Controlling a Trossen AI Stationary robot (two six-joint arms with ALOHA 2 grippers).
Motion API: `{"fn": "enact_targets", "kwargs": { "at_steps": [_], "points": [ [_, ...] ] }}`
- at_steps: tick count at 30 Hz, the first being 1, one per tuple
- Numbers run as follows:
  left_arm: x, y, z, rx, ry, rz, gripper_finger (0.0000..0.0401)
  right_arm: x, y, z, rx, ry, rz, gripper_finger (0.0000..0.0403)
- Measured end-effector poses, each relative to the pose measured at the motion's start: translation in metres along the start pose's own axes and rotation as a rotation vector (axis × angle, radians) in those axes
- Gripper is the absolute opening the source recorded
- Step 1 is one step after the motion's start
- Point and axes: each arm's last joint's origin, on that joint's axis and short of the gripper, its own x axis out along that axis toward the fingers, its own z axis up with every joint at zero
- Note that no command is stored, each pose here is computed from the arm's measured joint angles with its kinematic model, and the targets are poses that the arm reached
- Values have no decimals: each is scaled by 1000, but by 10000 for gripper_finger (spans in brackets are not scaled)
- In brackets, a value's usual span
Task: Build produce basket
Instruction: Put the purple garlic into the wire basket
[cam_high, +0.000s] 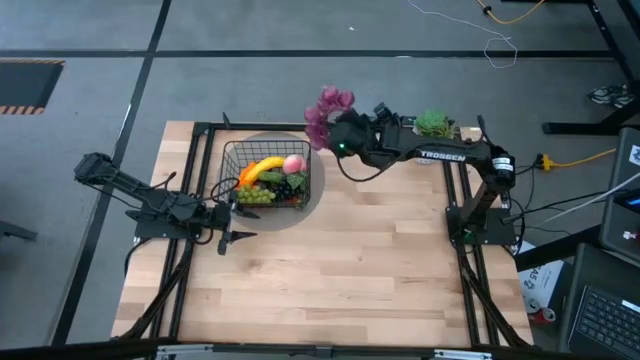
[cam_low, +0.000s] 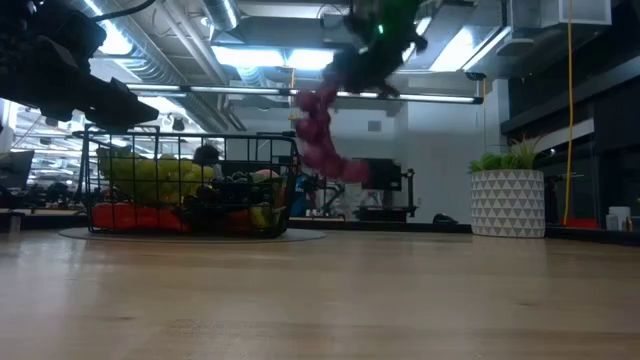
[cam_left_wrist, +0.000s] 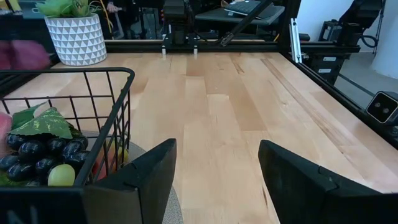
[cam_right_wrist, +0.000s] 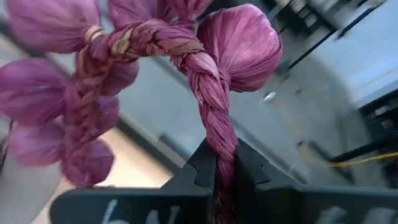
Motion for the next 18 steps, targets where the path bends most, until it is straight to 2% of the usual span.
{"fn": "enact_targets", "kwargs": {
  "at_steps": [3,5,11,18],
  "points": [
    [0,0,0,0,0,0,225,-17,-9,23,21,-83,-59,15],
    [0,0,0,0,0,0,225,-28,-17,39,57,-128,-52,15],
    [0,0,0,0,0,0,225,-58,-29,75,128,-265,155,15],
    [0,0,0,0,0,0,225,-69,-22,80,155,-303,296,14]
  ]
}}
